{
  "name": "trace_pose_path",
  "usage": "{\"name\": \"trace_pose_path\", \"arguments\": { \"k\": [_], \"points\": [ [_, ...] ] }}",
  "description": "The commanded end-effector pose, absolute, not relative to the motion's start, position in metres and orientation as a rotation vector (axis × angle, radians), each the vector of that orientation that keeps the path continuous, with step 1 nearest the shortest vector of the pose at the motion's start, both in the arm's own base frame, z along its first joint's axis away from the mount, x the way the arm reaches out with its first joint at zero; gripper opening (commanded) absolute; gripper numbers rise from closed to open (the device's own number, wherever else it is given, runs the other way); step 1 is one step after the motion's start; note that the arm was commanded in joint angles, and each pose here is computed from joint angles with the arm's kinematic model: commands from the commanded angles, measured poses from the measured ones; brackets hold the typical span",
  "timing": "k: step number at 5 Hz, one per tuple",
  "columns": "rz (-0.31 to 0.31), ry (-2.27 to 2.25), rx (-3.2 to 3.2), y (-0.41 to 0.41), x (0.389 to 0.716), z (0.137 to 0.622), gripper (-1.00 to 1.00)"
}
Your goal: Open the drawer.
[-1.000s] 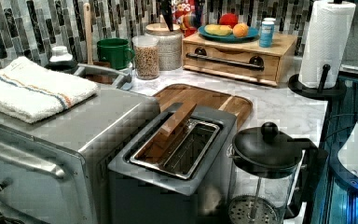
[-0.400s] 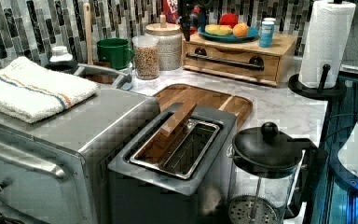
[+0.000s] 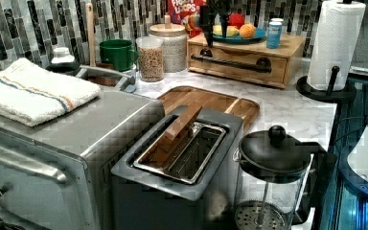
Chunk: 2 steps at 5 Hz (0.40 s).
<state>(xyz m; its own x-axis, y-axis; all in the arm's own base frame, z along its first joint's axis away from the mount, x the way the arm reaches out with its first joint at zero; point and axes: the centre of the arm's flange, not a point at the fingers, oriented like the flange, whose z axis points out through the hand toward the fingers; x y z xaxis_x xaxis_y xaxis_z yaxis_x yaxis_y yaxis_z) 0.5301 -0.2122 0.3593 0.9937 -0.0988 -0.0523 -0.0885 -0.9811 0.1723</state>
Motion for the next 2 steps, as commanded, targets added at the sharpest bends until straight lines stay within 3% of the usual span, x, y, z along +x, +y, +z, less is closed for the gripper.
{"name": "trace_pose_path", "arguments": {
  "k": [1, 2],
  "points": [
    [0.016, -0.074, 2.925, -0.228, 0.546, 0.351, 1.0],
    [0.03, -0.092, 2.924, -0.235, 0.548, 0.332, 1.0]
  ]
}}
